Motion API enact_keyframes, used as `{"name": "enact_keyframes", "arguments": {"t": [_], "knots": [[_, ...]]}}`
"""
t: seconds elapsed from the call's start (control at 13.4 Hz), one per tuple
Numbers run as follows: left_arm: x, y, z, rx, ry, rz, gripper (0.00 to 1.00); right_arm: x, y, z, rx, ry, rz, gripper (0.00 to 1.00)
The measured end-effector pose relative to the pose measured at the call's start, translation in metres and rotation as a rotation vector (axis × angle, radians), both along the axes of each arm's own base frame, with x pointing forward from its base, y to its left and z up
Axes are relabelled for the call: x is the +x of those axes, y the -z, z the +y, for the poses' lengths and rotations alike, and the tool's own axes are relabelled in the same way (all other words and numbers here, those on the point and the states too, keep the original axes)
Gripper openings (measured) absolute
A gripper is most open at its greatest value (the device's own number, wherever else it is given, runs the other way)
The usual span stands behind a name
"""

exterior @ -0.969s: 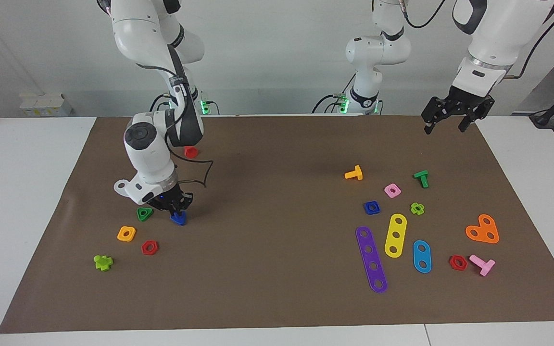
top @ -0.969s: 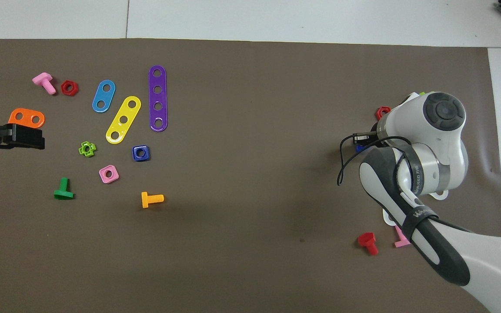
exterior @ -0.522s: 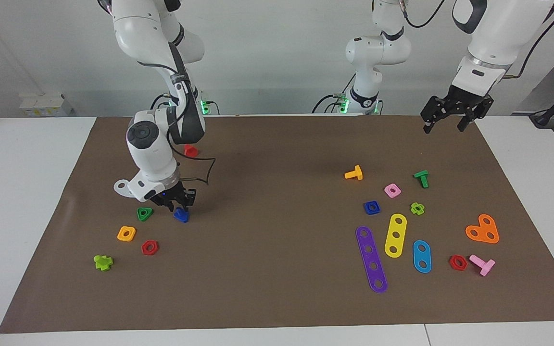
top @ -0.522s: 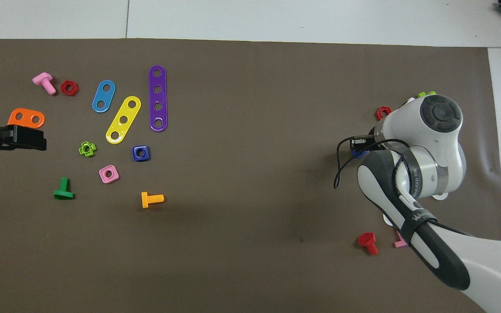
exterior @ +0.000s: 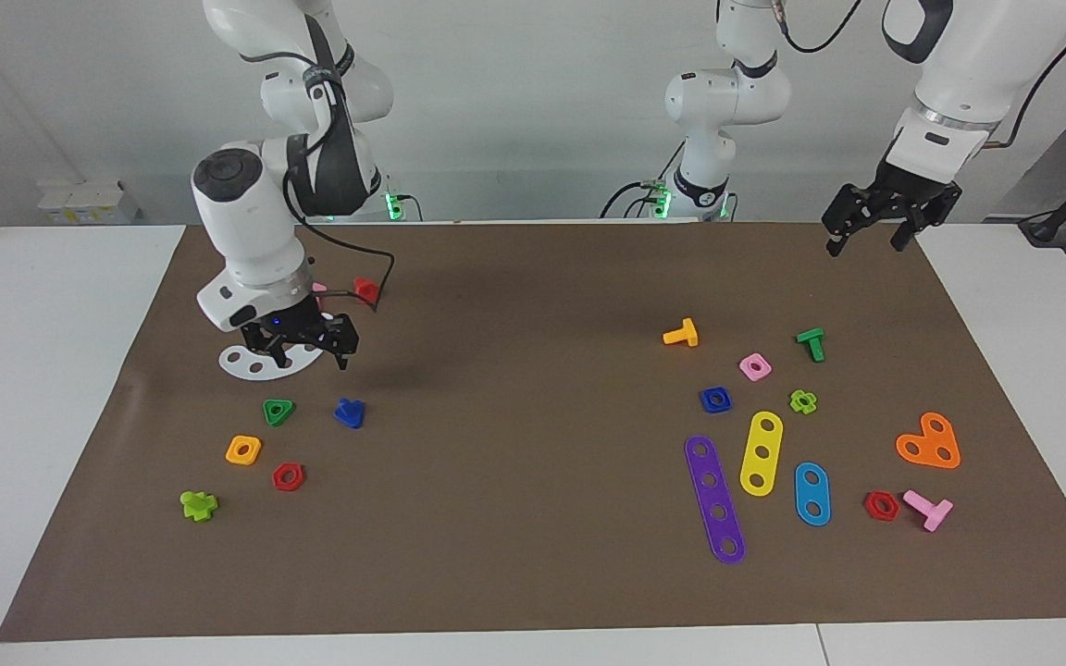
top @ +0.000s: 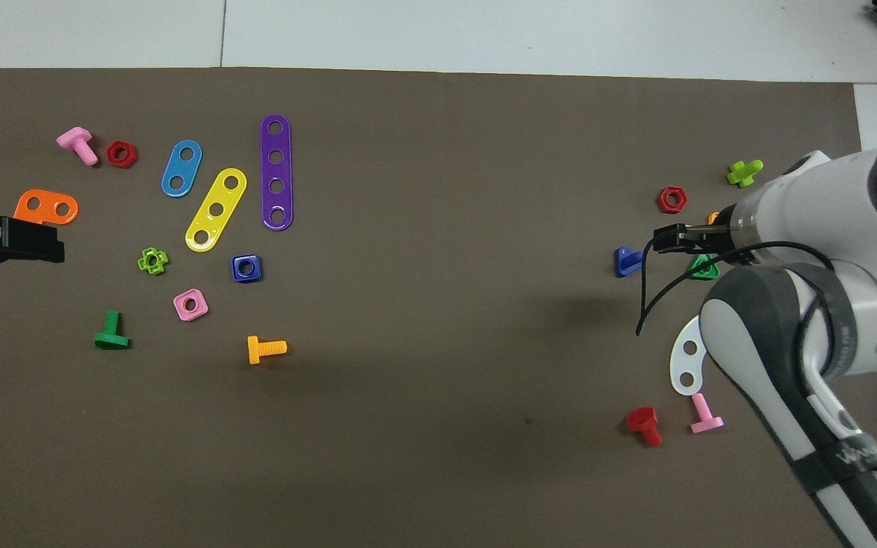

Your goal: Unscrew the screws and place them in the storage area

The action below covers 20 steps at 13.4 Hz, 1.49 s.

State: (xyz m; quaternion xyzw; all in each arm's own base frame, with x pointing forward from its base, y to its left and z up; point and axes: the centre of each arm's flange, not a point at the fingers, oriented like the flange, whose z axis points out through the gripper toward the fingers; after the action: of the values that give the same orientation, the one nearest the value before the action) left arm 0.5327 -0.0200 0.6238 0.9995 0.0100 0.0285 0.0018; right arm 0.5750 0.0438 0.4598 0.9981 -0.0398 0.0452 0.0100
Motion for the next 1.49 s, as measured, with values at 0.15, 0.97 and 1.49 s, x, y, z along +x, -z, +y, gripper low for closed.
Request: {"name": "enact_keyframes", "arguments": {"t": [0.15, 0.97, 1.49], "knots": [[0.000, 0.000, 0.000, 0.000, 0.000, 0.000, 1.00, -0.005, -0.036, -0.011, -0.001, 0.021, -0.001, 0.99], [0.000, 0.000, 0.000, 0.000, 0.000, 0.000, 1.00, -0.009, -0.168, -0.008, -0.005, 0.025, 0.023, 0.99], [0.000, 0.000, 0.000, 0.000, 0.000, 0.000, 1.00, -0.010, -0.147, -0.005, -0.011, 0.032, 0.106, 1.00]]}}
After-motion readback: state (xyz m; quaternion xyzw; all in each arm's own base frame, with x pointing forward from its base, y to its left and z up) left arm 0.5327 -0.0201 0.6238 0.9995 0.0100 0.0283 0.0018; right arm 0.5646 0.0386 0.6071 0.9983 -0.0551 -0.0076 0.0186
